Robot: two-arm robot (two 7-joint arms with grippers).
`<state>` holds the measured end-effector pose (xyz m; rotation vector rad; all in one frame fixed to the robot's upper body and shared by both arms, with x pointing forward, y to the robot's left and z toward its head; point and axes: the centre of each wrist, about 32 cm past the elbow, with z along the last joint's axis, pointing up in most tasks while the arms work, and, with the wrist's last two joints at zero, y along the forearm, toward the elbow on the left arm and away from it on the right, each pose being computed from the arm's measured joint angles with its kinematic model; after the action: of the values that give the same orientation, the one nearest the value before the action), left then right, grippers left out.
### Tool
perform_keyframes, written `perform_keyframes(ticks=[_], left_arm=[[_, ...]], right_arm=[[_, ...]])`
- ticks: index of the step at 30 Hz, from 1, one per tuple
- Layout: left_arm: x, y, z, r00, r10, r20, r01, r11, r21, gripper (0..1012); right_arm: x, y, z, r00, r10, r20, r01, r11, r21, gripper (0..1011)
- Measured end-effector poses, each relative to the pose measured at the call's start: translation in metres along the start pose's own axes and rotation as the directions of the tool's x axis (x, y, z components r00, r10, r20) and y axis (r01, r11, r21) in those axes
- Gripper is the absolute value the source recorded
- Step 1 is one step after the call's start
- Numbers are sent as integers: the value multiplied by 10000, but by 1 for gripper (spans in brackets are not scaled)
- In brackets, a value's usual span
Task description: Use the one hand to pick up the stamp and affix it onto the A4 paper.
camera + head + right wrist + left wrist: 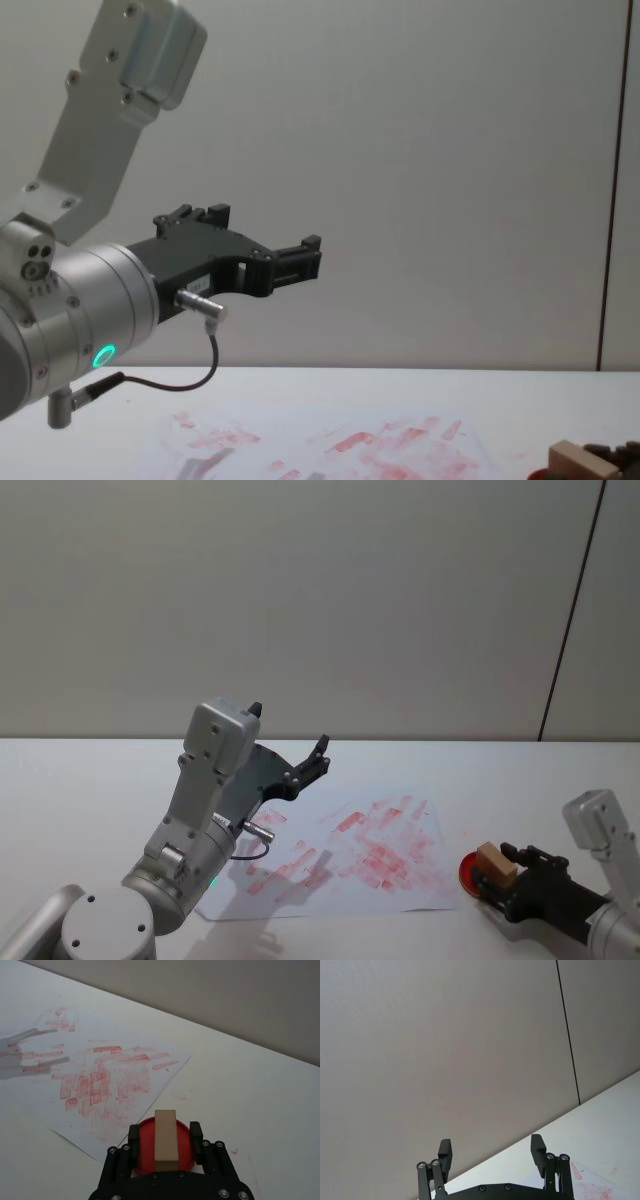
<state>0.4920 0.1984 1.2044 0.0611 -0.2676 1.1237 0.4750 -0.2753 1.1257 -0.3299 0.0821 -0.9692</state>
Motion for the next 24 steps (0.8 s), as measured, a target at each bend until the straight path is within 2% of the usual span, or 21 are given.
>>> perform_keyframes(ticks=[1, 3, 4, 6, 14, 24], left_arm=[[0, 0, 0, 10000, 0, 0, 0, 10000, 0, 1003], [0, 0, 0, 10000, 1, 1, -1, 10000, -1, 1003], [0, 0, 0, 10000, 1, 0, -1, 10000, 0, 1002], [0, 0, 0, 10000, 0, 0, 0, 10000, 0, 1002], [0, 0, 0, 10000, 0, 0, 0, 10000, 0, 1003], [0, 0, 0, 10000, 0, 0, 0, 10000, 0, 1003]], right_arm=[[0, 2, 4, 10000, 5, -28, -5, 10000, 37, 592], [-1, 3, 8, 10000, 14, -54, -14, 10000, 82, 634], [-2, 2, 21, 10000, 25, -75, -23, 9999, 167, 695], [-3, 0, 36, 10000, 28, -94, -26, 9997, 251, 753], [0, -38, 189, 9998, -117, -156, 132, 9949, 1001, 974], [2, -89, 336, 9991, -336, -250, 373, 9851, 1676, 1001]])
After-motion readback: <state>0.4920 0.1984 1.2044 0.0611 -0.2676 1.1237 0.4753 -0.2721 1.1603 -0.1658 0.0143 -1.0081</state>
